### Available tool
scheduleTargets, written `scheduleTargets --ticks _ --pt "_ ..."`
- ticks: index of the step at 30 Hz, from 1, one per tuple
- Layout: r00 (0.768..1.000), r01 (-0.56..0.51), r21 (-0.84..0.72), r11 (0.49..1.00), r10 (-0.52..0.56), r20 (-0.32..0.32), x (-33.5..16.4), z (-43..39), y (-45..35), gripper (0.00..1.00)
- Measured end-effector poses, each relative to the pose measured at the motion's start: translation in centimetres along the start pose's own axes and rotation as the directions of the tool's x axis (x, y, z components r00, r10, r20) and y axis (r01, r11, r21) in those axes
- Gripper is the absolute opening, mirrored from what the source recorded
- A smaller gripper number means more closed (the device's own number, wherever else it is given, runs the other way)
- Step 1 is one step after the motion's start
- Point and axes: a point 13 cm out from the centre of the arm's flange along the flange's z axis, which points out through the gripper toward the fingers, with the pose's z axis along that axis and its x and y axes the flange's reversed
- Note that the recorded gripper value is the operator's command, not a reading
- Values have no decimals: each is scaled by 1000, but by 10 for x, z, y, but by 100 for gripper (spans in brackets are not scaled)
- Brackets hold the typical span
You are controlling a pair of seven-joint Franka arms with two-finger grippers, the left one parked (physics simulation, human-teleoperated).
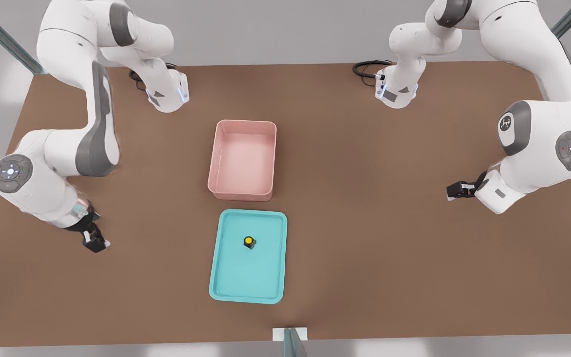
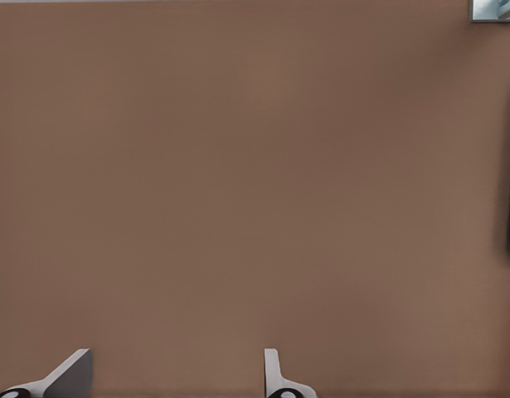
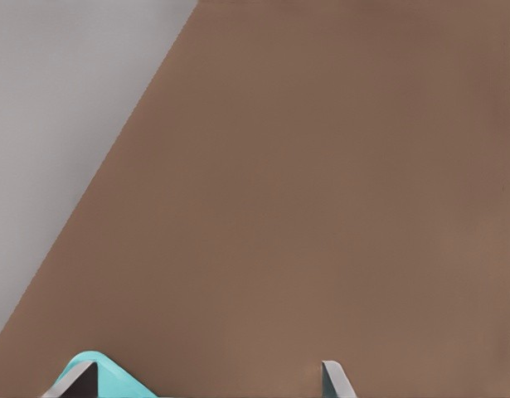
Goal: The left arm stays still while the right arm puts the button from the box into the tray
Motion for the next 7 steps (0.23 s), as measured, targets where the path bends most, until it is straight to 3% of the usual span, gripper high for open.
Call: scheduleTargets --ticks 3,7 --pt "986 139 33 990 -135 -102 -6 8 -28 100" --pt "936 318 41 947 -307 -169 4 13 -40 100"
